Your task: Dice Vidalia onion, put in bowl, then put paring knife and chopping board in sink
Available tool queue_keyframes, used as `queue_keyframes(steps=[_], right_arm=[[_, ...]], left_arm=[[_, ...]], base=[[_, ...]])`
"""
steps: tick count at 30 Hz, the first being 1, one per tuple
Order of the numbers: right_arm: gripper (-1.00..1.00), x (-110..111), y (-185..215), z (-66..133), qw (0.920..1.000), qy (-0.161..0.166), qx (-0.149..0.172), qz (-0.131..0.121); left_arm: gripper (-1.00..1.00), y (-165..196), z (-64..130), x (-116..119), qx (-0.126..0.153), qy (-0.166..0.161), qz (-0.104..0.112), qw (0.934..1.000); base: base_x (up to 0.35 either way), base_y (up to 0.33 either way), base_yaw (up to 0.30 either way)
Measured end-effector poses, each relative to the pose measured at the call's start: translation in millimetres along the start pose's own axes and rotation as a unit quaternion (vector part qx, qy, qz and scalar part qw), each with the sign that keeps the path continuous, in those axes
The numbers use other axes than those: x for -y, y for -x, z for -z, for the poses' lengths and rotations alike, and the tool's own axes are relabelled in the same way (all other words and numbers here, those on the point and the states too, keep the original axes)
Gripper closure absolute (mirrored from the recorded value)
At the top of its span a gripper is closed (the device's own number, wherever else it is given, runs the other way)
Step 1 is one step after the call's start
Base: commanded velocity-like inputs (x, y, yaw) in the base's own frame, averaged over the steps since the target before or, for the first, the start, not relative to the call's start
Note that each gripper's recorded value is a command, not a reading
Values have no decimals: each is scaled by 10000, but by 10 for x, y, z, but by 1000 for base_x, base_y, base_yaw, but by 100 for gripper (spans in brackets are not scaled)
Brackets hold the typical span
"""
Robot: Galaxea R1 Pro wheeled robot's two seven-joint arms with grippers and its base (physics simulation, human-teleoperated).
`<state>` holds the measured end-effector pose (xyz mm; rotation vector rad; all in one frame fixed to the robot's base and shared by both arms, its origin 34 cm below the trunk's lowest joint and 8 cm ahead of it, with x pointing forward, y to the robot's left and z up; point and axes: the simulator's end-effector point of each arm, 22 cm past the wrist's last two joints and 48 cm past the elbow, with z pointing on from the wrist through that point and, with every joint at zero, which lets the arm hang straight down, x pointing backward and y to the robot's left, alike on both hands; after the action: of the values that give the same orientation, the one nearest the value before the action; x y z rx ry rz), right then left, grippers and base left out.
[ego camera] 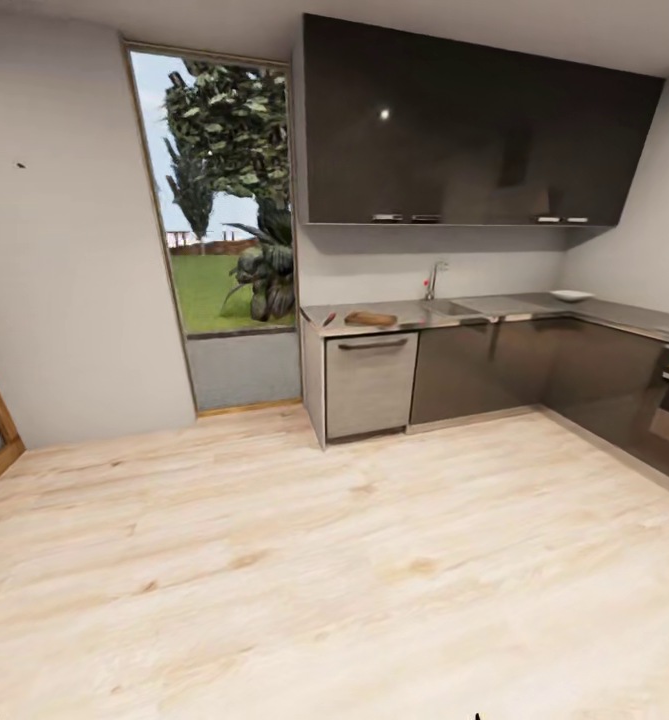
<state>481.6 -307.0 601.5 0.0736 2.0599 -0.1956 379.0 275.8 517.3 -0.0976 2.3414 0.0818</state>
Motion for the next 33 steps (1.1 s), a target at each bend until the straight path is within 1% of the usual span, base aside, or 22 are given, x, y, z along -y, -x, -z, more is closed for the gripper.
queue_keyframes(steps=[18, 26, 29, 33], right_arm=[[-100, 2, 1, 0, 10000, 0, 4, 3], [-100, 10, 5, -2, 10000, -6, 10, 3], [-100, 11, 4, 0, 10000, -4, 12, 7], [-100, 12, 4, 0, 10000, -4, 14, 8]], left_arm=[[-100, 0, 0, 5, 0, -8, -9, 10000], [-100, -8, 6, 76, -7, -57, -17, 10000], [-100, -8, 6, 83, -5, -64, -20, 10000], [-100, -9, 6, 85, -7, -65, -20, 10000]], base=[[315, -147, 279], [307, -164, 272], [301, -172, 184], [275, -187, 59]])
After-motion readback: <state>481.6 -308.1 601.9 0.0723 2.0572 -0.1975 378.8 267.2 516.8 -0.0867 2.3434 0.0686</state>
